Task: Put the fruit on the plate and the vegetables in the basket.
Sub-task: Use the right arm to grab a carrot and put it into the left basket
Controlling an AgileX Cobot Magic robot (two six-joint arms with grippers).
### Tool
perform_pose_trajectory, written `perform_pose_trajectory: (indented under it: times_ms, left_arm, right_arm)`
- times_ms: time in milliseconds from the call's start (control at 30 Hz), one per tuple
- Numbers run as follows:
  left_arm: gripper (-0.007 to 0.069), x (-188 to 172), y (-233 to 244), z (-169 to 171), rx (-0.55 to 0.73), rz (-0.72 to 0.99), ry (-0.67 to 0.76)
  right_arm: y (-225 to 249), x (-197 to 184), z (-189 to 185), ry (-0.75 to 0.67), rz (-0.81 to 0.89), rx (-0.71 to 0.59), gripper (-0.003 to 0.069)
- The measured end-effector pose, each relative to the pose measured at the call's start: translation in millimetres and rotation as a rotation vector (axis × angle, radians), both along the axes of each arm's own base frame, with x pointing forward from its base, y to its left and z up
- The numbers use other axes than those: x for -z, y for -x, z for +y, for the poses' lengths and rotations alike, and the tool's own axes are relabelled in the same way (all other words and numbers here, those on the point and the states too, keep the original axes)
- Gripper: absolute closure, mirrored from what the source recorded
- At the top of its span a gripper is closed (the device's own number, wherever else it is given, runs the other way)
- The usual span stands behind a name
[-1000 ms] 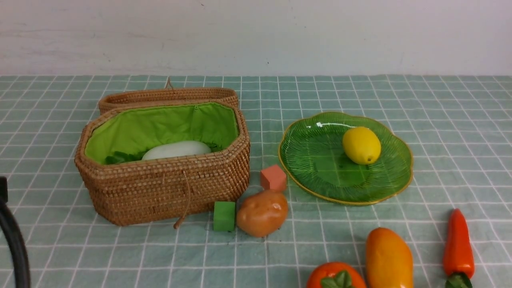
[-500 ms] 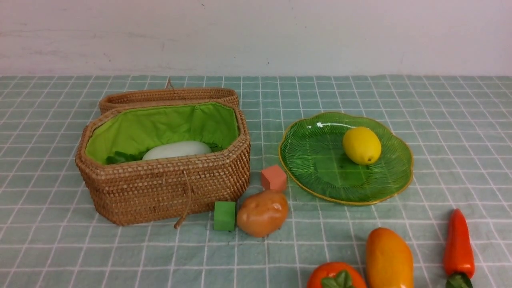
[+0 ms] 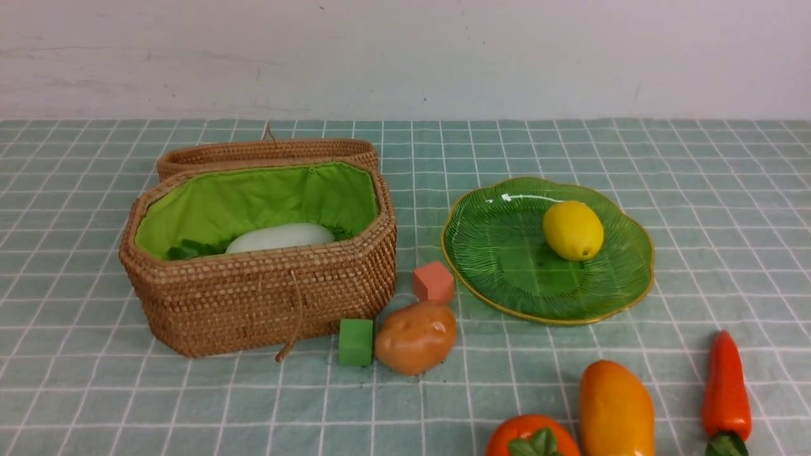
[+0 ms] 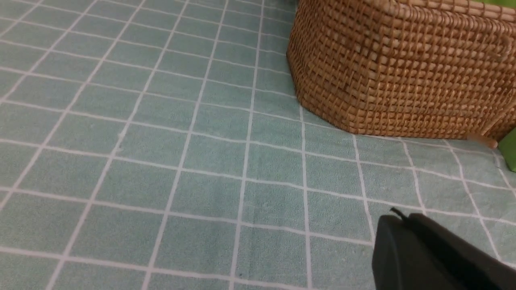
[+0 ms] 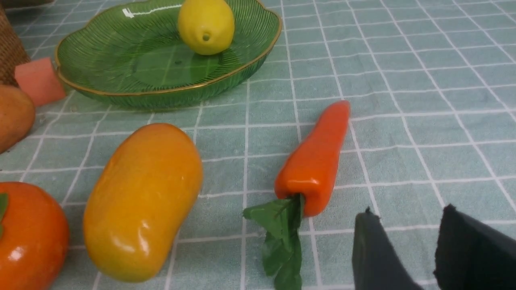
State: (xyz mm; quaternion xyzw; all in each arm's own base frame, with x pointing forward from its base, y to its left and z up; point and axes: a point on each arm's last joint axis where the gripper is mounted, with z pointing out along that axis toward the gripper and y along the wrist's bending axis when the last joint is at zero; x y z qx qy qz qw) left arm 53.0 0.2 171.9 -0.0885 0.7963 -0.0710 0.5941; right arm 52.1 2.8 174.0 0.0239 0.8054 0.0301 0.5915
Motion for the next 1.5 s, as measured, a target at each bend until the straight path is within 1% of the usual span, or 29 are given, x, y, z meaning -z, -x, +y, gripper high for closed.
perform_pose_trajectory:
  times_ms: [300, 533, 600, 633, 667, 700, 800, 867, 967, 1067, 1100, 1133, 1167, 1233, 1267, 1300, 1333, 1367, 1400, 1500]
  left_arm:
    - [0.0621, -0.1, 0.0, 0.0, -0.001, -0.001, 0.001]
    - [0.0617, -0.1, 0.0, 0.0, -0.001, -0.001, 0.002]
    - [0.0617, 0.0, 0.0, 0.0, -0.001, 0.000, 0.002]
    - [0.0617, 0.0, 0.0, 0.0, -0.001, 0.000, 0.002]
    - [0.0617, 0.0, 0.0, 0.0, -0.001, 0.000, 0.002]
    - [0.0617, 0.0, 0.0, 0.0, -0.001, 0.000, 0.002]
    - [0.0613, 0.0, 0.0, 0.0, -0.001, 0.000, 0.002]
    - [0.0610, 0.0, 0.0, 0.0, -0.001, 0.000, 0.002]
    - [0.0606, 0.0, 0.0, 0.0, -0.001, 0.000, 0.002]
    - [0.0606, 0.0, 0.0, 0.0, -0.001, 0.000, 0.002]
    - [0.0606, 0.0, 0.0, 0.0, -0.001, 0.000, 0.002]
    - [0.0606, 0.0, 0.0, 0.0, -0.001, 0.000, 0.002]
    - [0.0606, 0.0, 0.0, 0.0, -0.001, 0.000, 0.002]
    - [0.0606, 0.0, 0.0, 0.0, -0.001, 0.000, 0.002]
    - [0.0606, 0.0, 0.0, 0.0, -0.001, 0.000, 0.002]
    - [0.0606, 0.0, 0.0, 0.0, -0.001, 0.000, 0.002]
    - [0.0606, 0.0, 0.0, 0.0, -0.001, 0.000, 0.002]
    - [0.0606, 0.0, 0.0, 0.0, -0.001, 0.000, 0.002]
    - [0.0604, 0.0, 0.0, 0.0, -0.001, 0.000, 0.002]
    - [0.0602, 0.0, 0.0, 0.0, -0.001, 0.000, 0.002]
  right_arm:
    - [-0.1, -0.2, -0.1, 0.002, -0.001, 0.000, 0.0419]
    - [-1.1, -1.7, -0.6, 0.005, -0.035, 0.006, 0.0419]
    - [-3.0, -7.4, 0.4, -0.102, -0.114, 0.021, 0.0419]
    - [-3.3, -9.1, 0.2, -0.118, -0.130, -0.029, 0.0419]
    - [-4.2, -15.3, -0.3, -0.177, -0.200, 0.039, 0.0419]
    - [-4.3, -16.1, -0.3, -0.190, -0.209, 0.041, 0.0419]
    - [-4.6, -26.4, -2.8, -0.292, -0.323, 0.072, 0.0419]
    - [-4.4, -30.8, -4.5, -0.324, -0.372, 0.087, 0.0419]
    - [-3.4, -38.3, -7.7, -0.324, -0.462, 0.109, 0.0419]
    - [-2.2, -44.9, -8.6, -0.341, -0.499, 0.114, 0.0419]
    - [-1.5, -48.8, -7.8, -0.353, -0.493, 0.107, 0.0419]
    - [1.1, -62.0, -5.1, -0.373, -0.483, 0.103, 0.0419]
    - [2.8, -73.8, -3.0, -0.382, -0.471, 0.065, 0.0419]
    - [3.3, -100.2, 1.3, -0.378, -0.398, 0.025, 0.0419]
    - [3.0, -102.6, 1.7, -0.377, -0.389, 0.022, 0.0419]
    - [-2.1, -121.1, 4.9, -0.358, -0.306, 0.027, 0.0419]
    - [-6.6, -129.3, 6.0, -0.342, -0.246, -0.009, 0.0419]
    - [-15.1, -138.6, 8.0, -0.315, -0.140, -0.022, 0.0419]
    - [-24.1, -146.3, 8.5, -0.295, -0.070, -0.025, 0.0419]
    - [-49.4, -153.5, 7.9, -0.219, 0.139, -0.028, 0.0419]
